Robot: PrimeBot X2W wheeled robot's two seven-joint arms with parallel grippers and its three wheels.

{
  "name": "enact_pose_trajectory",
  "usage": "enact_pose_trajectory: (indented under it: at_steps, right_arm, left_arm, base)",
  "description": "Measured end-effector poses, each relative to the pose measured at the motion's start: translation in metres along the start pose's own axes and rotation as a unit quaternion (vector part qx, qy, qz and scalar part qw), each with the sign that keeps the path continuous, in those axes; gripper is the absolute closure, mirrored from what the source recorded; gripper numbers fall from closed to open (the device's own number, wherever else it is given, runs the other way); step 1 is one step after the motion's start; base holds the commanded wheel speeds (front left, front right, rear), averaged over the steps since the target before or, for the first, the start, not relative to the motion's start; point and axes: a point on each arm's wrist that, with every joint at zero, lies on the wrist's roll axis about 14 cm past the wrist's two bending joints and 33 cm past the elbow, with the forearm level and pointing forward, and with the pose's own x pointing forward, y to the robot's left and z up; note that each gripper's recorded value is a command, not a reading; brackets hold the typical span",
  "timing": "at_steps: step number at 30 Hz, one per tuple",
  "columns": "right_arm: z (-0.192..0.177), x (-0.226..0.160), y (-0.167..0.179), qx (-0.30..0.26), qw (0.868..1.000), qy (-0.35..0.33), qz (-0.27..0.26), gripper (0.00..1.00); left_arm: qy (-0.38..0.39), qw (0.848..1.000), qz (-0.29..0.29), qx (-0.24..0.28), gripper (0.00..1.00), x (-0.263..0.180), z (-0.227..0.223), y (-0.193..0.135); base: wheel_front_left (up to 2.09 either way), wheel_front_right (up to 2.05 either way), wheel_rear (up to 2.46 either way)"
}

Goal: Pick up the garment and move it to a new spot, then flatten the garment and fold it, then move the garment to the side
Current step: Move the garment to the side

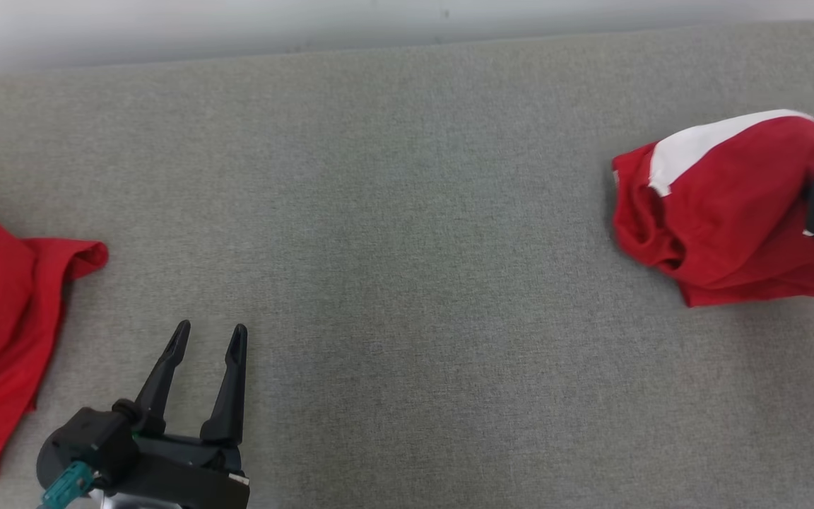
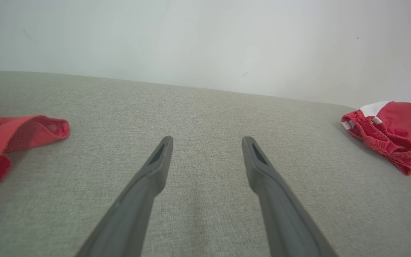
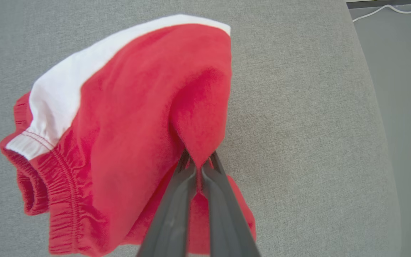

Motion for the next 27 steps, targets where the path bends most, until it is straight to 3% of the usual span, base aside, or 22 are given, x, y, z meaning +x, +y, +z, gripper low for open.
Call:
enact_pose_trajectory:
  at_steps: [7, 22, 23, 24, 25, 26, 27]
  right_arm:
    - [0.000, 0.006, -0.034, -0.003, 0.999, -0.008, -0.044, 1.00]
    - [0.015, 0.014, -0.053, -0.066, 0.992, -0.021, -0.101, 1.00]
    - [0.014, 0.015, -0.054, -0.067, 0.992, -0.018, -0.104, 0.88]
    - [0.013, 0.016, -0.055, -0.067, 0.992, -0.016, -0.106, 0.56]
    - [0.012, 0.016, -0.056, -0.067, 0.992, -0.014, -0.107, 0.08]
    - [0.011, 0.016, -0.057, -0.069, 0.991, -0.013, -0.110, 0.00]
    - [0.011, 0.016, -0.058, -0.072, 0.991, -0.012, -0.112, 0.00]
  left_arm:
    - [0.003, 1.000, -0.016, -0.002, 0.00, 0.013, -0.004, -0.005]
    - [0.009, 1.000, -0.003, 0.001, 0.00, 0.013, -0.008, 0.006]
    - [0.009, 1.000, -0.001, 0.002, 0.00, 0.013, -0.008, 0.008]
    - [0.010, 1.000, 0.000, 0.002, 0.00, 0.012, -0.008, 0.008]
    - [0.010, 1.000, 0.001, 0.002, 0.00, 0.012, -0.008, 0.009]
    - [0.011, 1.000, 0.002, 0.002, 0.00, 0.012, -0.009, 0.009]
    - [0.011, 1.000, 0.003, 0.003, 0.00, 0.011, -0.009, 0.010]
  base:
    - [0.00, 0.00, 0.00]
    - [0.00, 0.00, 0.00]
    - [0.00, 0.00, 0.00]
    - [0.00, 0.00, 0.00]
    - [0.00, 0.00, 0.00]
    - [0.00, 0.00, 0.00]
    - [0.00, 0.00, 0.00]
